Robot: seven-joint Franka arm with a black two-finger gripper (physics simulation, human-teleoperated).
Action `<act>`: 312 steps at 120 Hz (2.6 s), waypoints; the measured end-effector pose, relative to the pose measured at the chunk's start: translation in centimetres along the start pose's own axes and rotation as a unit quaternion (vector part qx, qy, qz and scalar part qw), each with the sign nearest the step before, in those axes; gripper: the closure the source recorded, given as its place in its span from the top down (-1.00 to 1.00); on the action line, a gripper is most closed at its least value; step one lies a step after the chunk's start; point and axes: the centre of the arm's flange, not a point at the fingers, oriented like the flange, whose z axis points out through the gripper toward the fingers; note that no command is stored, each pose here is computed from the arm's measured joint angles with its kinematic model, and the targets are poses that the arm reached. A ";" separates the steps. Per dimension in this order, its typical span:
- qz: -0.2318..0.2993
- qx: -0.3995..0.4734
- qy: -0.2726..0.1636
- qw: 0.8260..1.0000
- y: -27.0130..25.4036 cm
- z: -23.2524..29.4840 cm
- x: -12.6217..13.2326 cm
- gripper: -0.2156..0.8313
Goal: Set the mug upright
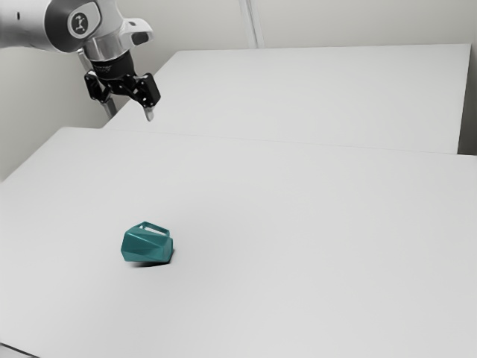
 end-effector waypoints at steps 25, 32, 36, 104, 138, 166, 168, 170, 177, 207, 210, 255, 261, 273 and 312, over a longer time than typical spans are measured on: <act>0.013 -0.008 0.009 1.000 0.4 -0.2 0.2 0.59; 0.014 -0.012 0.008 1.000 0.6 0.2 0.3 0.59; 0.015 -0.014 0.004 1.000 0.7 0.7 0.5 0.59; -0.043 -0.067 -0.026 0.997 -4.0 9.2 -5.3 0.59; -0.129 -0.171 -0.003 0.977 -9.1 15.3 -8.2 0.59; -0.201 -0.269 0.024 0.942 -14.9 19.1 -10.0 0.59; -0.203 -0.274 0.025 0.940 -15.1 19.4 -10.2 0.59; -0.205 -0.281 0.025 0.937 -15.3 19.7 -10.3 0.59; -0.209 -0.299 0.025 0.931 -15.5 20.9 -10.9 0.59; -0.204 -0.348 0.013 0.915 -17.2 26.3 -13.0 0.59; -0.203 -0.350 0.012 0.914 -17.4 26.8 -13.1 0.59; -0.175 -0.375 0.010 0.910 -19.5 32.9 -14.0 0.59; -0.169 -0.379 0.009 0.910 -19.6 33.4 -14.1 0.59; -0.166 -0.390 0.010 0.906 -20.4 34.4 -14.0 0.59; -0.126 -0.414 0.034 0.901 -20.7 34.7 -13.3 0.59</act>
